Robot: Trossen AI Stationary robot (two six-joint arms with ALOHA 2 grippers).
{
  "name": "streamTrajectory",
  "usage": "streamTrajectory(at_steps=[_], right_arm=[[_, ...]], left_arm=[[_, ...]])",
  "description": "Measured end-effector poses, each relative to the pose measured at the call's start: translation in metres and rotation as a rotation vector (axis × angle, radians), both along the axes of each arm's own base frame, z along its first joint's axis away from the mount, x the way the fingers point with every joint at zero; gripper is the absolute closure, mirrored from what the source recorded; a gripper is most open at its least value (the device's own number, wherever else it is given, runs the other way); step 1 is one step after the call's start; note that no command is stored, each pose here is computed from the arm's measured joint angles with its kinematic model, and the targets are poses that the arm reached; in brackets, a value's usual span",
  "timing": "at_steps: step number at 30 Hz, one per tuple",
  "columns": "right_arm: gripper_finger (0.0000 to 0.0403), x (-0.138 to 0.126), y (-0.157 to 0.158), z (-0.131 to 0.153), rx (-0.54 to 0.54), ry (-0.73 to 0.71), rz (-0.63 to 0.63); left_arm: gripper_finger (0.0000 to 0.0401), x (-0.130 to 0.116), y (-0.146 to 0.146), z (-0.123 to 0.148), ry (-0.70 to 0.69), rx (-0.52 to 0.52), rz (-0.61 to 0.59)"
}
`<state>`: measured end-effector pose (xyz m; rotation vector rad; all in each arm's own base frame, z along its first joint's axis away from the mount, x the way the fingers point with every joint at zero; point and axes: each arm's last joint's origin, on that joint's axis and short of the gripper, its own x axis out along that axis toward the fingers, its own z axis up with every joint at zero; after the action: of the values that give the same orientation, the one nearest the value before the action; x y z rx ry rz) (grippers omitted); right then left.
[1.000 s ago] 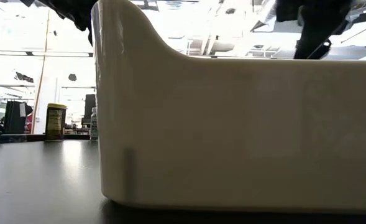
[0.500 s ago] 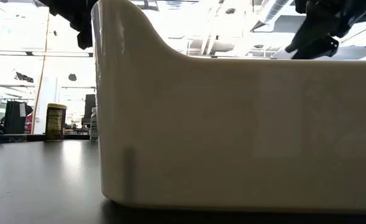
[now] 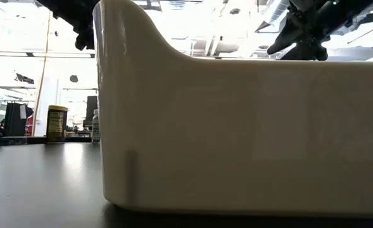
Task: Sort spices by type
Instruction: Put the top left white seasoning bottle into the gray bin
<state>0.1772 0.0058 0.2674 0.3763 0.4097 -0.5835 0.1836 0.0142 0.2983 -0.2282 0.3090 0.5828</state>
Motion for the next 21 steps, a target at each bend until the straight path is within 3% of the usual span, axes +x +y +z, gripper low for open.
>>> streamTrajectory(at_steps=[5, 10, 15, 21], right_arm=[[0.0112, 0.001, -0.006, -0.002, -0.003, 0.013, -0.034], [0.0112, 0.001, -0.012, -0.001, -0.002, 0.009, -0.067], [0.0112, 0.001, -0.018, -0.001, -0.001, 0.007, -0.097], [0.0112, 0.001, -0.021, -0.001, -0.001, 0.008, -0.115]], left_arm=[[0.0116, -0.002, 0.016, 0.000, 0.005, 0.004, 0.080], [0.0116, -0.007, 0.038, 0.000, 0.071, 0.083, 0.146], [0.0116, -0.017, 0.073, 0.012, 0.084, 0.040, 0.218], [0.0116, -0.027, 0.126, 0.027, 0.216, 0.017, 0.232]])
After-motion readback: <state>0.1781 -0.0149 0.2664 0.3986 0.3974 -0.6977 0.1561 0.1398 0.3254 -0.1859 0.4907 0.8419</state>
